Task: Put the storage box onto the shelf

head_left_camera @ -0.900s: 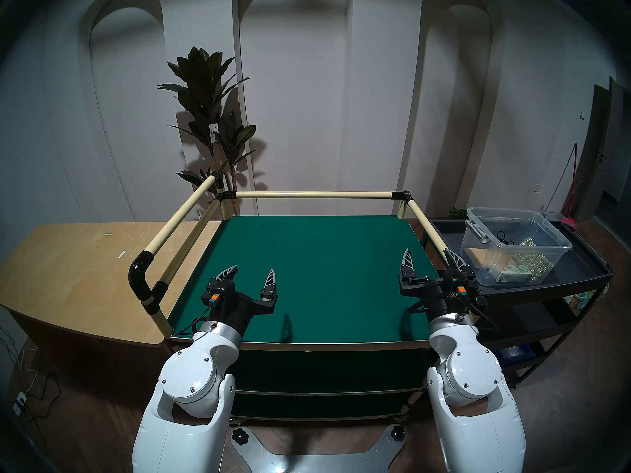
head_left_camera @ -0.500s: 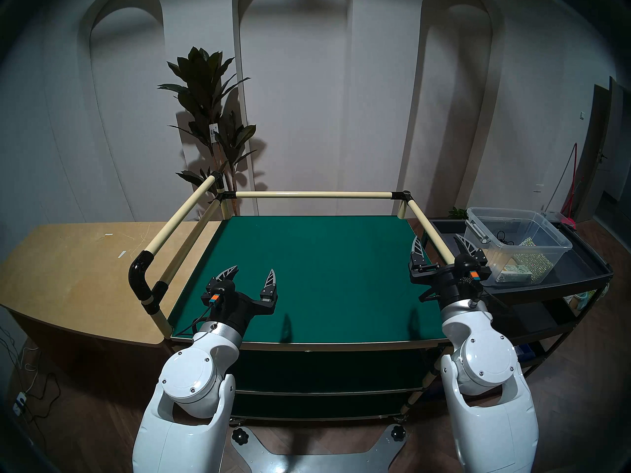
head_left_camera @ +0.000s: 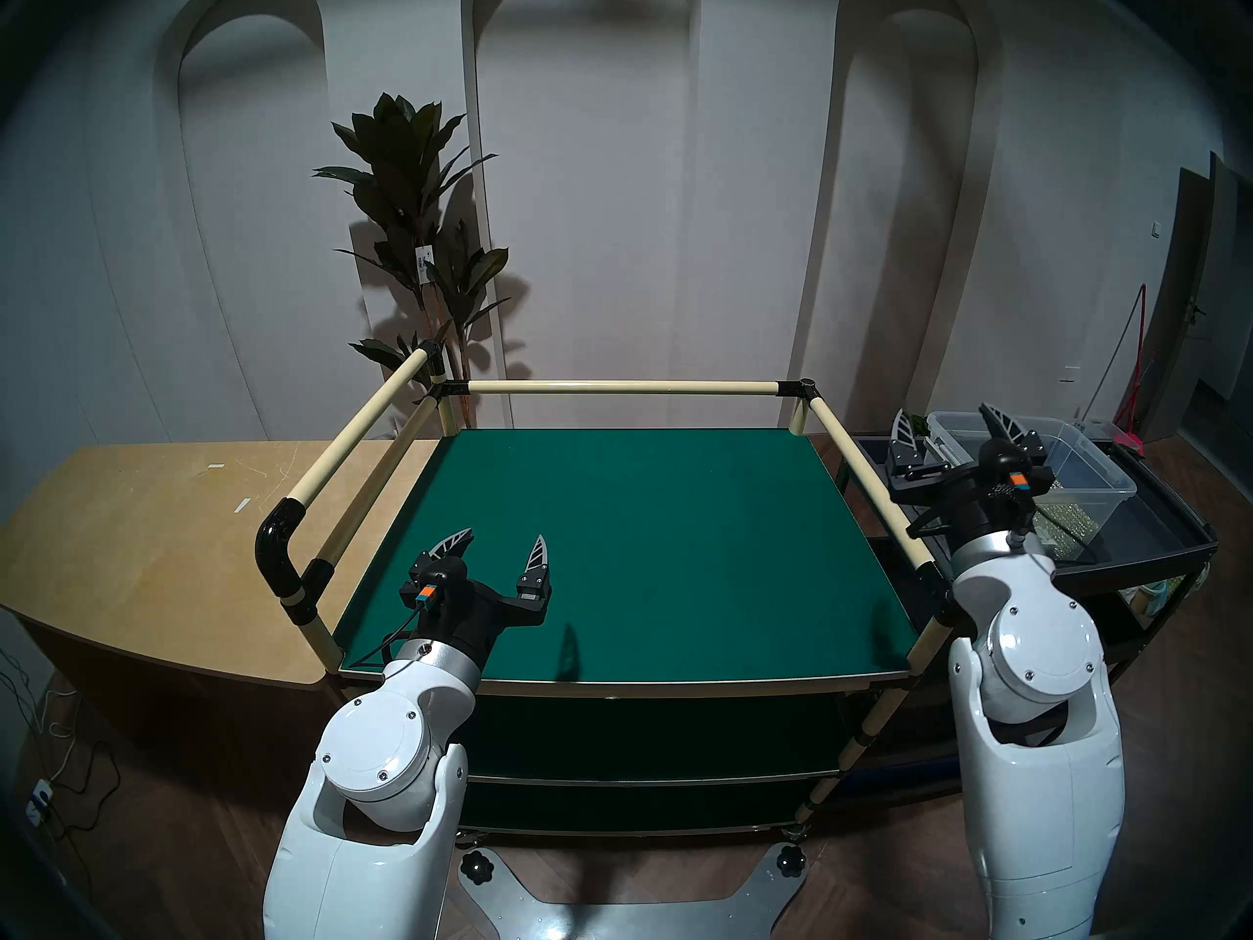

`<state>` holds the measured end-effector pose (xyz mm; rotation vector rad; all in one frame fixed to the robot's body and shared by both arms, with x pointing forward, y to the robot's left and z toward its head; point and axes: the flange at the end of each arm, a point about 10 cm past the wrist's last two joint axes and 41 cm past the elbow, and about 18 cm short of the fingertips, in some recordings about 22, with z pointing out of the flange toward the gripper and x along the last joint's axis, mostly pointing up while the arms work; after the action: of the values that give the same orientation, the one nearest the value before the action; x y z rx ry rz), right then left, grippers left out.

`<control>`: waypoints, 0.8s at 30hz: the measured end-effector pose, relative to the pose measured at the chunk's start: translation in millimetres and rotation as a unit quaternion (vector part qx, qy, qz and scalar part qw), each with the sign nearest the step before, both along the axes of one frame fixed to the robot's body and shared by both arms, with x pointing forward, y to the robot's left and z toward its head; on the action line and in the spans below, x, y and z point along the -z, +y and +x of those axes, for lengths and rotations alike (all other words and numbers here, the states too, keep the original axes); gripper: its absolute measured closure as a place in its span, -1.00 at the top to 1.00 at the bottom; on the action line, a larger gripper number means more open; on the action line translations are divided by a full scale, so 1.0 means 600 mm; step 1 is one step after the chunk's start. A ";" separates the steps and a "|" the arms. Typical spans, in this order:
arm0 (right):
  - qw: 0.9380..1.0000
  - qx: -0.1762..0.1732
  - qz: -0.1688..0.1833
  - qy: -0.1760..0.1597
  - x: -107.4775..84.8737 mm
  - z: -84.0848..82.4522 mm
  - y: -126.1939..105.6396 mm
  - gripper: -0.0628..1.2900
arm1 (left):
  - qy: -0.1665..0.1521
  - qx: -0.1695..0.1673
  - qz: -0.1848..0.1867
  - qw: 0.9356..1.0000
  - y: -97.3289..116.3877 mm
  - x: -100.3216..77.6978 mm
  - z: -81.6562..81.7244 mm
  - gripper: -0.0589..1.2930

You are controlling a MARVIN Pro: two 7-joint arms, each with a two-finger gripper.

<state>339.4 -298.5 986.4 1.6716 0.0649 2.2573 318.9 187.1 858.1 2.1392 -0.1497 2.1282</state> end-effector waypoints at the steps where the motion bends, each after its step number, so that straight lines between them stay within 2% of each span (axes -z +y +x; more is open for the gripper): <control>1: 1.000 0.004 0.001 -0.001 -0.004 0.000 -0.007 0.94 | 0.000 0.000 0.000 1.000 0.000 0.000 0.000 0.95; 6: 1.000 0.025 0.015 0.000 -0.016 -0.002 -0.045 0.94 | 0.000 0.000 0.000 1.000 0.000 0.000 0.000 0.95; 8: 0.999 0.033 0.033 0.007 -0.017 -0.004 -0.072 0.94 | 0.000 0.000 0.000 1.000 0.000 0.000 0.000 0.95; 12: 0.998 0.044 0.050 0.018 -0.013 -0.006 -0.103 0.94 | 0.000 0.000 0.000 1.000 0.000 0.000 0.000 0.95; 14: 0.996 0.058 0.061 0.031 -0.004 -0.008 -0.138 0.94 | 0.000 0.000 0.000 1.000 0.000 0.000 0.000 0.95; 19: 0.994 0.074 0.065 0.047 0.008 -0.007 -0.184 0.94 | 0.000 0.000 0.000 1.000 0.000 0.000 0.000 0.95; 21: 0.994 0.073 0.061 0.062 0.014 -0.002 -0.211 0.94 | 0.000 0.000 0.000 1.000 0.000 0.000 0.000 0.95; 24: 0.993 0.068 0.060 0.070 0.014 0.003 -0.227 0.94 | 0.000 0.000 0.000 1.000 0.000 0.000 0.000 0.95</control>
<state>341.3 -434.8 978.0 1.8350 -0.1499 2.0795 318.9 187.1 857.8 2.1401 -0.1491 2.1275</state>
